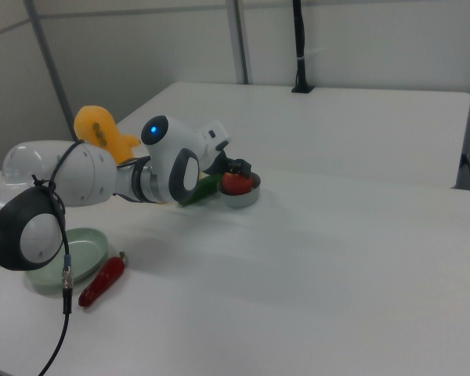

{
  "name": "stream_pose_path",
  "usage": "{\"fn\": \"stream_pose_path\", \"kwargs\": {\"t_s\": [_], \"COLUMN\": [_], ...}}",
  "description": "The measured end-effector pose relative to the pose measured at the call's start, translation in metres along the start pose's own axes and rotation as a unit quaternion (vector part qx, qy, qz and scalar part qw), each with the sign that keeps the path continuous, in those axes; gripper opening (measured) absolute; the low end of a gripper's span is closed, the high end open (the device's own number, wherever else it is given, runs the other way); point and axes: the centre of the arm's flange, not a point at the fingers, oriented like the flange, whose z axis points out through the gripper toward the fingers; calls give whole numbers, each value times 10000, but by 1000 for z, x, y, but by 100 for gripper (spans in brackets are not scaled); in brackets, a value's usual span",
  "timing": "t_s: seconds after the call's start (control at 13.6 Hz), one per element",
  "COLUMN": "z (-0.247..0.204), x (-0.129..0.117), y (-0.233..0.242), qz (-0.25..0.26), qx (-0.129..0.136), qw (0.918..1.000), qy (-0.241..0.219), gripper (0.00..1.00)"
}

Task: Red apple placed in the center of the desktop
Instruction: 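Lift the red apple out of the grey bowl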

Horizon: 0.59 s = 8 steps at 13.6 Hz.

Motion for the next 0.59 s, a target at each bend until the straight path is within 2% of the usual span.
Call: {"fn": "stream_pose_path", "kwargs": {"t_s": [0.37, 0.59], "z": [-38, -98], "x": [34, 64], "y": [7, 19], "qz": [71, 225], "qx": [-6, -4], "qw": [9995, 9983], "qy": [295, 536], "gripper": [72, 72]}}
